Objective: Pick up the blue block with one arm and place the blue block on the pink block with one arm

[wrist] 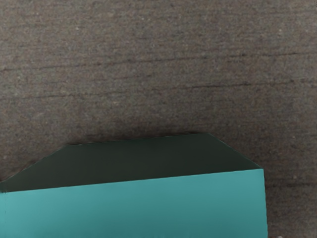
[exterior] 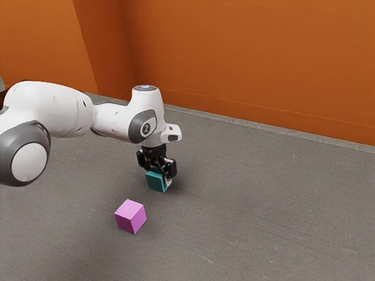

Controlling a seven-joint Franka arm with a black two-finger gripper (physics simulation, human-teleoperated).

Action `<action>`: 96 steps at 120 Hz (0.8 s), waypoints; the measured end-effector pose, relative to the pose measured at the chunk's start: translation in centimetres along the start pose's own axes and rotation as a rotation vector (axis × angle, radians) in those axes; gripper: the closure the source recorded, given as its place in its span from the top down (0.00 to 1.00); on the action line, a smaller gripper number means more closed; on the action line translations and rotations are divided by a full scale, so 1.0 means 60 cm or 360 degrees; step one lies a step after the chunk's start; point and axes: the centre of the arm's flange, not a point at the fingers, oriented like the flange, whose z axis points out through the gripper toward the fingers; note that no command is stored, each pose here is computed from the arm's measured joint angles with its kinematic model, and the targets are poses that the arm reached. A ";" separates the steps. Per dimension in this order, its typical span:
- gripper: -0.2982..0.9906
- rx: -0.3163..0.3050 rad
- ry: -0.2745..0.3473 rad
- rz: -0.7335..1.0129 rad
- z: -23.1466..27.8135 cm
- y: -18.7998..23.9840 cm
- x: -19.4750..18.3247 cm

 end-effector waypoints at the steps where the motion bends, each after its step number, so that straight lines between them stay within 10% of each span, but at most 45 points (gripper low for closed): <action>1: 0.64 -0.0001 0.0000 -0.0001 0.000 0.000 0.000; 96: 0.55 -0.0007 0.0044 0.0001 -0.033 0.002 -0.008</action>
